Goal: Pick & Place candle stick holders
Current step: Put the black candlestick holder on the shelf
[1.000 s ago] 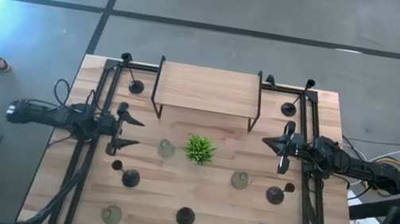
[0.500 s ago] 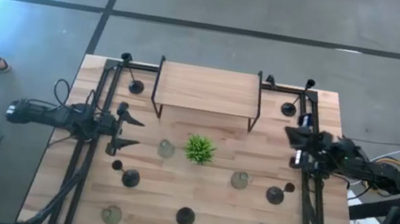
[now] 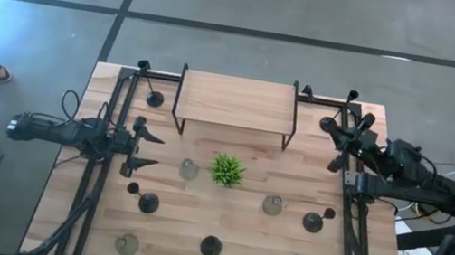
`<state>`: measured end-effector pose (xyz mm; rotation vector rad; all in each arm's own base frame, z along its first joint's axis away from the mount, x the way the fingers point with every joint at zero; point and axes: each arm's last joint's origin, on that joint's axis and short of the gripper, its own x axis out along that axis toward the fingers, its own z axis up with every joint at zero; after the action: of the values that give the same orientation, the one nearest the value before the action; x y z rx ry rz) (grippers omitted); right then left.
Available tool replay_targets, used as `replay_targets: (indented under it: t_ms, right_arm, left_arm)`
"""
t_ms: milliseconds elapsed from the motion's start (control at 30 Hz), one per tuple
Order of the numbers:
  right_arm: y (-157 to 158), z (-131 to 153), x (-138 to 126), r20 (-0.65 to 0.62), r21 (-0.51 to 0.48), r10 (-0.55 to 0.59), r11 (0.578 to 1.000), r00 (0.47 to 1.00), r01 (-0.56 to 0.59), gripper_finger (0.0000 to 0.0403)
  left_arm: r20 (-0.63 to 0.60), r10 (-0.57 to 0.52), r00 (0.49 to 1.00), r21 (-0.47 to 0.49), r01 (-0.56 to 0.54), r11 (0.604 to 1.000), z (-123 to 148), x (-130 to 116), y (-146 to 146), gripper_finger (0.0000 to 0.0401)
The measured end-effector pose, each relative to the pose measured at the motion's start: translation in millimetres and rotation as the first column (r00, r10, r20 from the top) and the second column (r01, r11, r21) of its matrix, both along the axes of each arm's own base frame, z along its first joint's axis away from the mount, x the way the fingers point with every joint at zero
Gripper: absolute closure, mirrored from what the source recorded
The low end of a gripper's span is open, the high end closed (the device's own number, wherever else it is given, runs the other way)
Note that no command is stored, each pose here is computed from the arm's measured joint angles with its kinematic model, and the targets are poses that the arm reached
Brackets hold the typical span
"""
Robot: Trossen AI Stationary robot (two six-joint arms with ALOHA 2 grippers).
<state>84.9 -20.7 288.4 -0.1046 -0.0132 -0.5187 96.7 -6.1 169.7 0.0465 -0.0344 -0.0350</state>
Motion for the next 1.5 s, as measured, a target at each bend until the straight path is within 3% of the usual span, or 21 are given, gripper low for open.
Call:
replay_targets:
  t_ms: [100, 200, 333, 467, 767, 900, 1033, 1200, 1300, 1500]
  right_arm:
    - [-2, 1, 8, -0.114, 0.079, -0.057, 0.995, 0.992, 0.066, 0.0394]
    - [-7, -12, 15, -0.231, 0.143, -0.208, 0.959, 0.951, 0.244, 0.0394]
    - [-12, -39, 21, -0.319, 0.135, -0.427, 0.863, 0.846, 0.486, 0.0394]
    - [-15, -61, 22, -0.305, 0.127, -0.579, 0.762, 0.756, 0.635, 0.0394]
    - [-23, -72, 19, -0.278, 0.195, -0.648, 0.684, 0.709, 0.703, 0.0385]
    - [-30, -73, 17, -0.294, 0.243, -0.653, 0.655, 0.698, 0.716, 0.0345]
    - [-39, -76, 13, -0.324, 0.214, -0.678, 0.627, 0.660, 0.749, 0.0291]
    - [-48, -86, 17, -0.255, 0.176, -0.703, 0.641, 0.663, 0.747, 0.0249]
    - [-54, -94, 18, -0.187, 0.183, -0.720, 0.643, 0.668, 0.744, 0.0240]
    - [-66, -108, 8, -0.175, 0.177, -0.789, 0.563, 0.589, 0.807, 0.0245]
  left_arm:
    - [0.000, 0.000, 1.000, 0.000, 0.000, 1.000, 0, 0, 0, 0.0101]
    - [0.000, 0.000, 1.000, 0.000, 0.000, 1.000, 0, 0, 0, 0.0101]
    - [0.000, 0.000, 1.000, 0.000, 0.000, 1.000, 0, 0, 0, 0.0101]
    - [0.000, 0.000, 1.000, 0.000, 0.000, 1.000, 0, 0, 0, 0.0101]
    - [0.000, 0.000, 1.000, 0.000, 0.000, 1.000, 0, 0, 0, 0.0101]
    - [0.000, 0.000, 1.000, 0.000, 0.000, 1.000, 0, 0, 0, 0.0101]
    - [0.000, -0.001, 1.000, 0.000, 0.001, 1.000, 0, 0, 0, 0.0101]
    - [0.000, -0.001, 1.000, 0.000, 0.001, 1.000, 0, 0, 0, 0.0101]
    - [0.000, -0.001, 1.000, 0.000, 0.001, 1.000, 0, 0, 0, 0.0101]
    - [0.000, -0.001, 1.000, 0.000, 0.001, 1.000, 0, 0, 0, 0.0101]
